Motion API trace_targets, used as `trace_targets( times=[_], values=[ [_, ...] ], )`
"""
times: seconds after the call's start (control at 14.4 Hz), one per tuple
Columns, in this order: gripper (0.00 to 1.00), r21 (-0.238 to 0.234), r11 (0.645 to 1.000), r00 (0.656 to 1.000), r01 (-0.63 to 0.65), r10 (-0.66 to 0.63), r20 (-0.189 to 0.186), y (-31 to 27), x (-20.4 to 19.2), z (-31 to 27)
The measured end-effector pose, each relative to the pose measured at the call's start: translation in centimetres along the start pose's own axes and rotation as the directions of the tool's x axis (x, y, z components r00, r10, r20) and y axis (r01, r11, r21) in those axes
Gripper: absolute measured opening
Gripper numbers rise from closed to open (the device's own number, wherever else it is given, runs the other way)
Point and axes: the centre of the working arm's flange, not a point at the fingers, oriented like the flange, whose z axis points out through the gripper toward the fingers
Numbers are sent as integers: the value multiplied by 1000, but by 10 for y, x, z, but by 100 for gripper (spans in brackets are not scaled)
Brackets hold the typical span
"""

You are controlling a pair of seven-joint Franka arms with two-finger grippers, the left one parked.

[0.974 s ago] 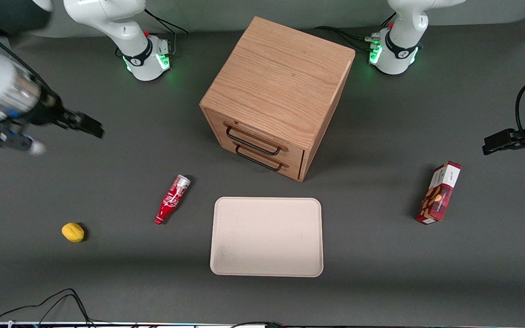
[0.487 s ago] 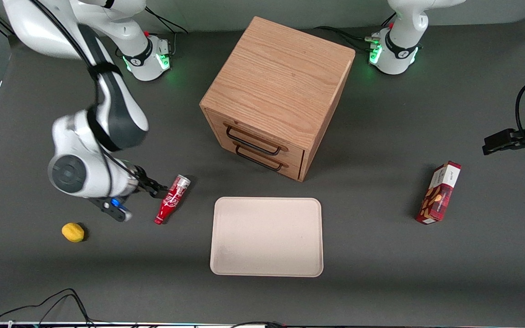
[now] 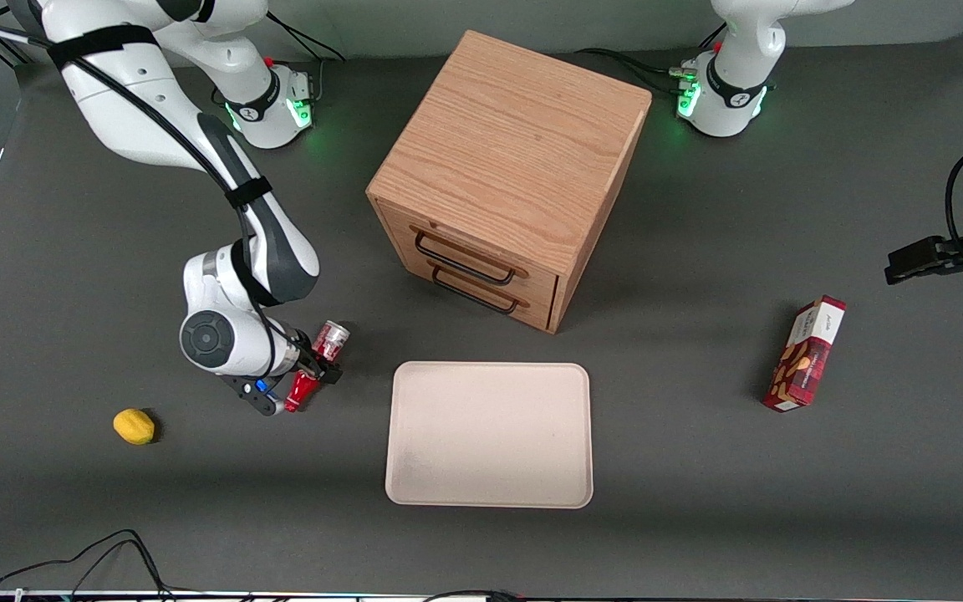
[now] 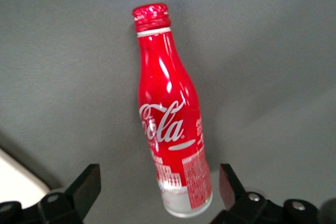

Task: Place coke bottle on tray
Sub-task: 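Close the right gripper around the red Coca-Cola bottle, then lift the bottle upright off the table with the right gripper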

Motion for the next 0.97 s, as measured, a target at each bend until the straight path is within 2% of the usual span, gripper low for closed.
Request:
trace_targets(
  times=[0.35,0.42,0.56,0.77,0.97],
  values=[
    [100,29,1000,1000,-6,6,-24,11,-3,45],
    [93,30,1000,1000,-4,5,-29,13,-4,51],
    [89,29,1000,999,1,0,-34,13,-5,54],
    [56,33,999,999,5,-4,-39,12,-5,53],
    [53,34,999,999,8,-6,-41,11,-5,50]
  ],
)
